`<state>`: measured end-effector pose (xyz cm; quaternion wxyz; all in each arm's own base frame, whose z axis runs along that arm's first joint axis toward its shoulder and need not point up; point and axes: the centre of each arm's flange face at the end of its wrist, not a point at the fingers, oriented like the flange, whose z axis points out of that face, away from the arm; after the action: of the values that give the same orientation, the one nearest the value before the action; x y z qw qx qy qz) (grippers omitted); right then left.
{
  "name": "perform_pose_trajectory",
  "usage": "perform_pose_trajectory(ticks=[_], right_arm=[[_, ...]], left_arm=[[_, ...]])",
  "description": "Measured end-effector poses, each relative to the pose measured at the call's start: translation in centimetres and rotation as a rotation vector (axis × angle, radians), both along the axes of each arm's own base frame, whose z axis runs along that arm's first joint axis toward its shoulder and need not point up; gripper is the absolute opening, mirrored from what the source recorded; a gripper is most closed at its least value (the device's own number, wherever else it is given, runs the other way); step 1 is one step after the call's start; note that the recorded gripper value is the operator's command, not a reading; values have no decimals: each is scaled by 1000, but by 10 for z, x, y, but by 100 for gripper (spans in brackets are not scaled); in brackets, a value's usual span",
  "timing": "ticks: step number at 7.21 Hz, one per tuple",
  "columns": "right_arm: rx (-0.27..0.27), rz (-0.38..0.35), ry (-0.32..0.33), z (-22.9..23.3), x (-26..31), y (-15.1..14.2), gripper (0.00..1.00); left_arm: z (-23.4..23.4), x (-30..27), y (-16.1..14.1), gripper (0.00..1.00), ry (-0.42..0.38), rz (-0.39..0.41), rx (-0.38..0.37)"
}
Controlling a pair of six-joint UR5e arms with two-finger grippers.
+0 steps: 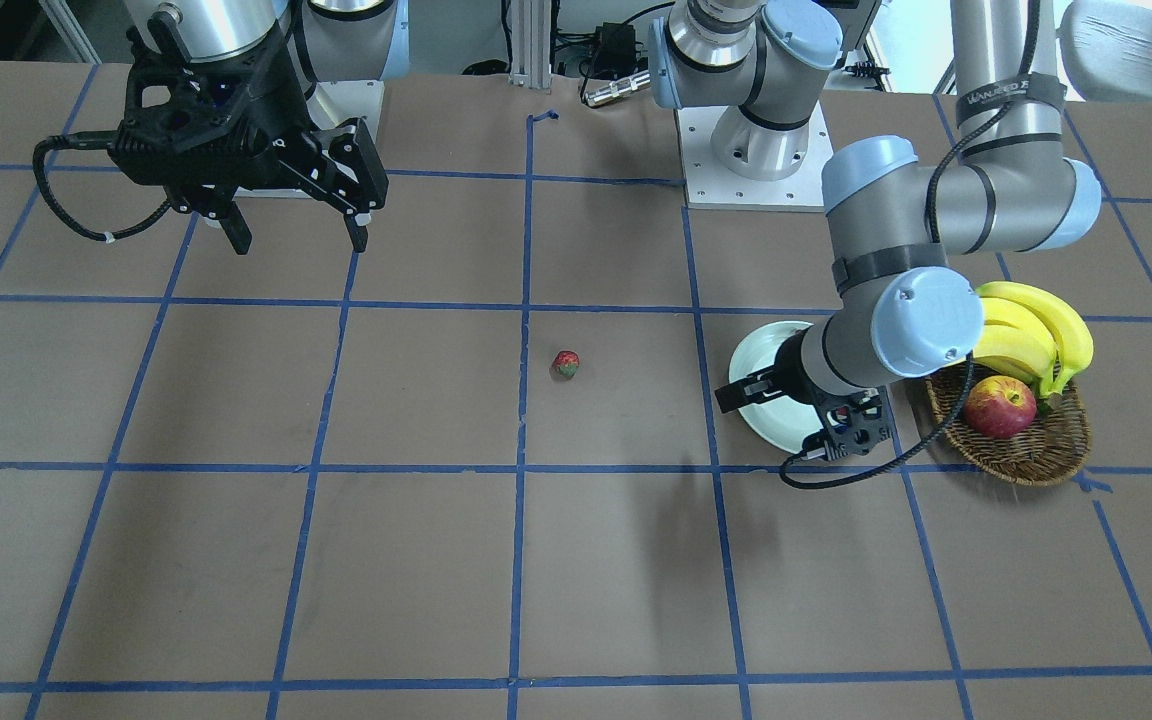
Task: Collect all strawberries into plate
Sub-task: 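Reach the left gripper to the last strawberry and grasp it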
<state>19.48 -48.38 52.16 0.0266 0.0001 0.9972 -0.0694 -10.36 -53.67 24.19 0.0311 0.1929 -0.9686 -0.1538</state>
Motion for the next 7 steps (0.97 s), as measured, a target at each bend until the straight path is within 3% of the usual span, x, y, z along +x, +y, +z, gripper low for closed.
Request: perform_pose_trajectory(ticks=[3,5,6,7], right_arm=[[0,0,0,0,0,0,100],[0,0,0,0,0,0,100],[0,0,-1,0,0,0,100],[0,0,-1,0,0,0,100]], left_arm=[[-25,-99,26,100,107,102,-21],[-49,-136,58,100,125,73,22],[-55,-146,68,95,129,58,36],[-64,-151,76,77,132,54,59]])
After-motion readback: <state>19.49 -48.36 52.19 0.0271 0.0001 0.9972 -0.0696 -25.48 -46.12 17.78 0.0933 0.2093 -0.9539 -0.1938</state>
